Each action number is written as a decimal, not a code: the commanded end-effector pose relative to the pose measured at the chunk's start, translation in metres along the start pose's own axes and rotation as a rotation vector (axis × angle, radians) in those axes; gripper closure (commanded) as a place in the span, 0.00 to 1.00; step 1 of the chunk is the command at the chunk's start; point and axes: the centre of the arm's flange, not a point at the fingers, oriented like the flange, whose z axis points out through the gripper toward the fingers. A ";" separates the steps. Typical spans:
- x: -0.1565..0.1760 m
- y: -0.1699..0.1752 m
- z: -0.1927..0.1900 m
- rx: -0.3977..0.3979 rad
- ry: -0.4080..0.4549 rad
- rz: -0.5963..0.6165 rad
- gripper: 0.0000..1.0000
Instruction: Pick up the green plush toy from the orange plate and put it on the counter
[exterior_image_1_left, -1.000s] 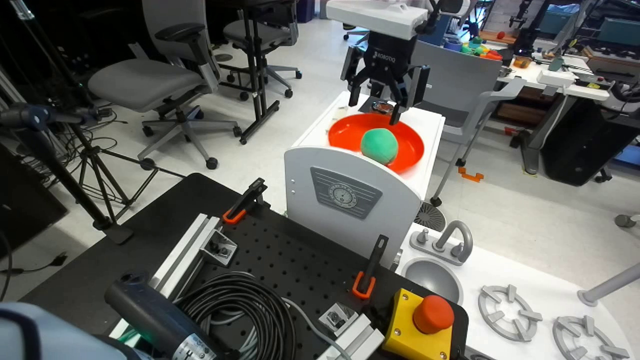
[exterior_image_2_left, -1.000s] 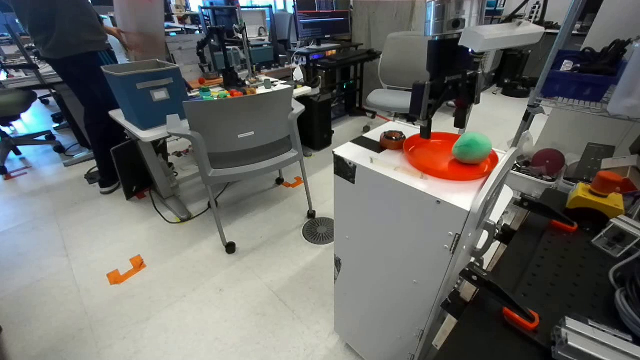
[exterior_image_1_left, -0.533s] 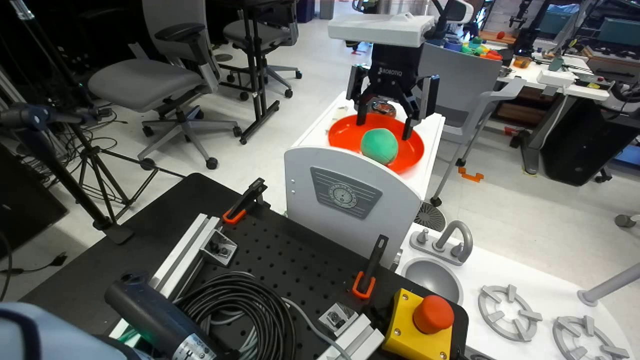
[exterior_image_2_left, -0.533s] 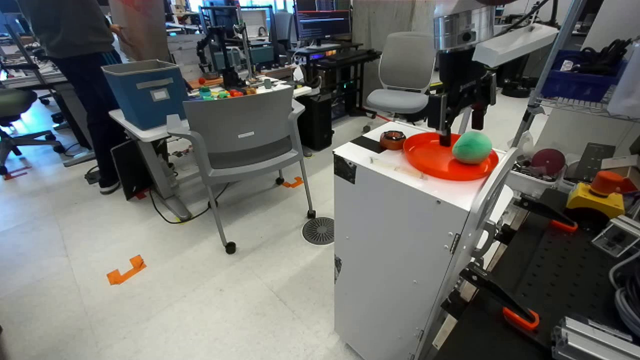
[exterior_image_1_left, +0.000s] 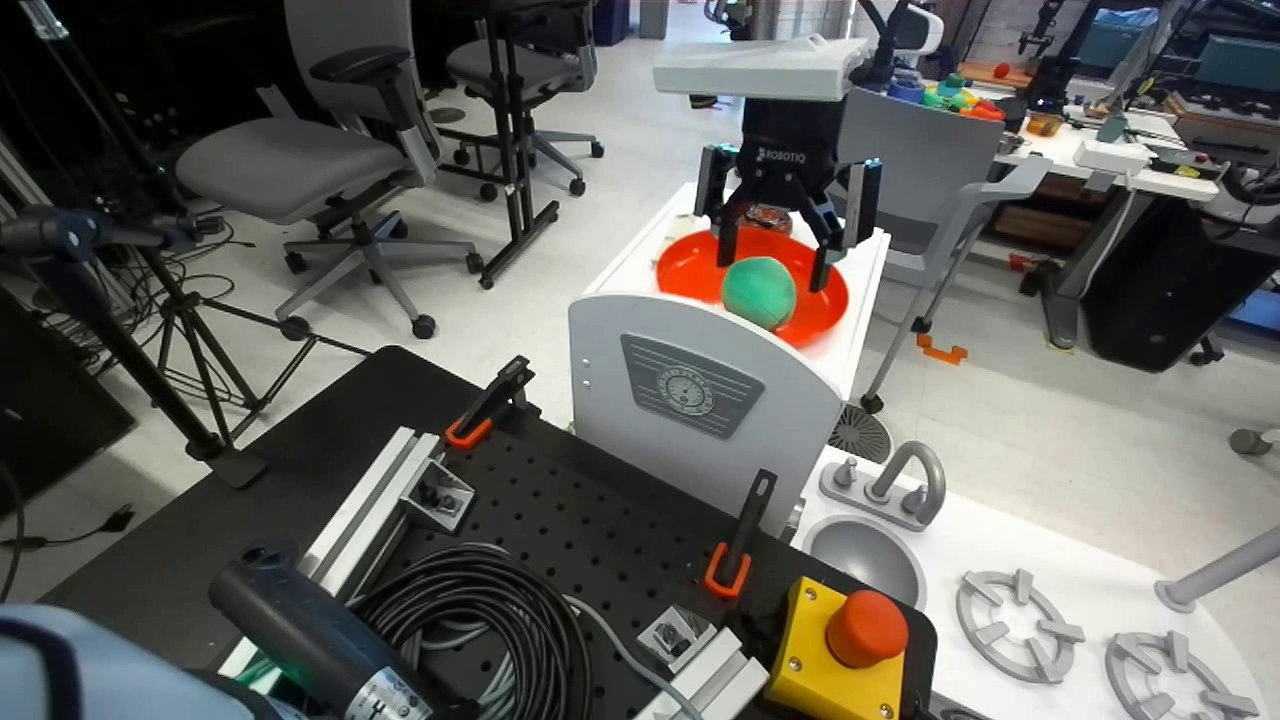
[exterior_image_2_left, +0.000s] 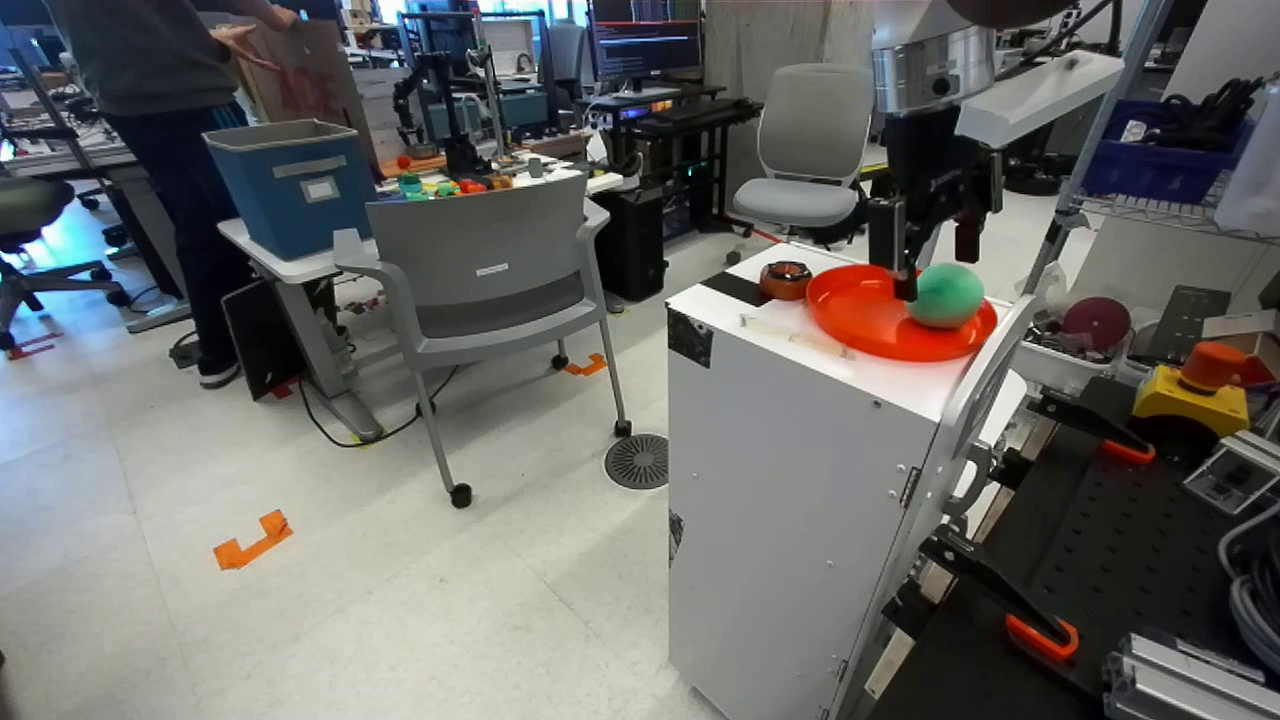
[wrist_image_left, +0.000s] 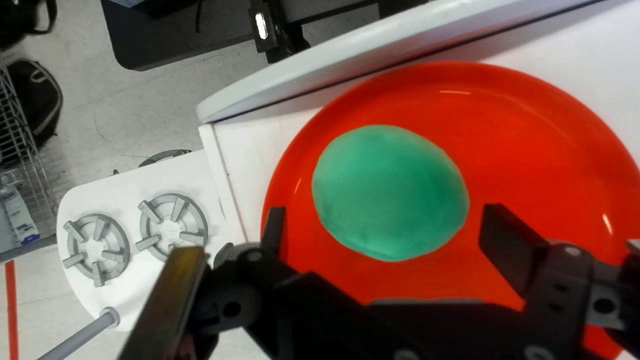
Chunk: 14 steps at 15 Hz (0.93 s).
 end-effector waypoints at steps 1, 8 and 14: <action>-0.007 0.000 -0.004 -0.020 0.006 0.001 0.35; -0.005 0.000 -0.005 -0.015 0.005 0.000 0.86; -0.006 -0.001 -0.009 -0.007 0.012 -0.001 0.97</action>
